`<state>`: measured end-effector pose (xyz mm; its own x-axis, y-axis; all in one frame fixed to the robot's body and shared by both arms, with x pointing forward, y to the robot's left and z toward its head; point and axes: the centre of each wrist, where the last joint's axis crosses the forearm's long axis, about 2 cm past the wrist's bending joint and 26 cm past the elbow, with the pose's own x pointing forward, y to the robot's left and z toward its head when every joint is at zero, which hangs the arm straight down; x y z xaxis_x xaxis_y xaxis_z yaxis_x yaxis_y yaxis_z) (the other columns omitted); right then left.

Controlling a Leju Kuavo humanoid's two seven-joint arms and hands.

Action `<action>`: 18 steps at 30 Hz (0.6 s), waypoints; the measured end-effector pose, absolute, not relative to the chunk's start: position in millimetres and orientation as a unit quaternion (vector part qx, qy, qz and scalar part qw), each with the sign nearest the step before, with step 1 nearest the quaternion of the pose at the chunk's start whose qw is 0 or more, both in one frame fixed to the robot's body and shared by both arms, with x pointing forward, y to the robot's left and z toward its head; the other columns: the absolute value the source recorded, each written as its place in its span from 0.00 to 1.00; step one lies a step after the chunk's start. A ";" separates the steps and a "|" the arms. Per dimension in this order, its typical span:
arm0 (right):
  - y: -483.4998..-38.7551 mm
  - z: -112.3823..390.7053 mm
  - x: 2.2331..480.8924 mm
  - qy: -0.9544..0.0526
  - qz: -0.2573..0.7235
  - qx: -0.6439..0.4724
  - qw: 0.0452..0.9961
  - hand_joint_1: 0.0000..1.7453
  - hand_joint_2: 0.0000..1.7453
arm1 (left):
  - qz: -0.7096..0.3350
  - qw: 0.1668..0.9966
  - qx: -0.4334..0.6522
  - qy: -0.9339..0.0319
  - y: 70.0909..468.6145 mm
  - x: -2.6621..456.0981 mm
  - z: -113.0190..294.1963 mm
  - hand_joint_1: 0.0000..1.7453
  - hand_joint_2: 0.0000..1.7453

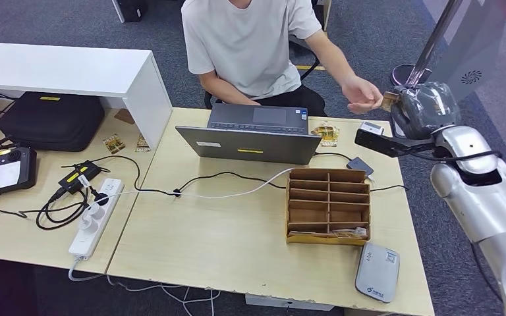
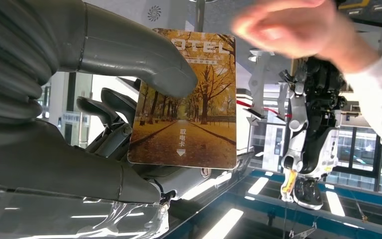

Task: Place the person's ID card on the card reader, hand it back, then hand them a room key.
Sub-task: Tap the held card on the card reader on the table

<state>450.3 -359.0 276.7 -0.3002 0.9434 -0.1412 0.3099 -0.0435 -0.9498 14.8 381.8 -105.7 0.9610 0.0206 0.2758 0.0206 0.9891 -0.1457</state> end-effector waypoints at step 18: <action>-414.8 183.3 289.5 -0.695 0.452 -0.481 0.284 1.00 1.00 | 0.054 0.990 -0.056 -0.120 373.4 -5.9 -108.2 0.00 1.00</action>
<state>289.5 -414.8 183.3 -0.3758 0.9258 -0.0400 0.4122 0.1284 -0.9020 -5.9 373.4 -108.2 0.9656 0.1207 0.2305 -0.0941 0.9879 -0.1230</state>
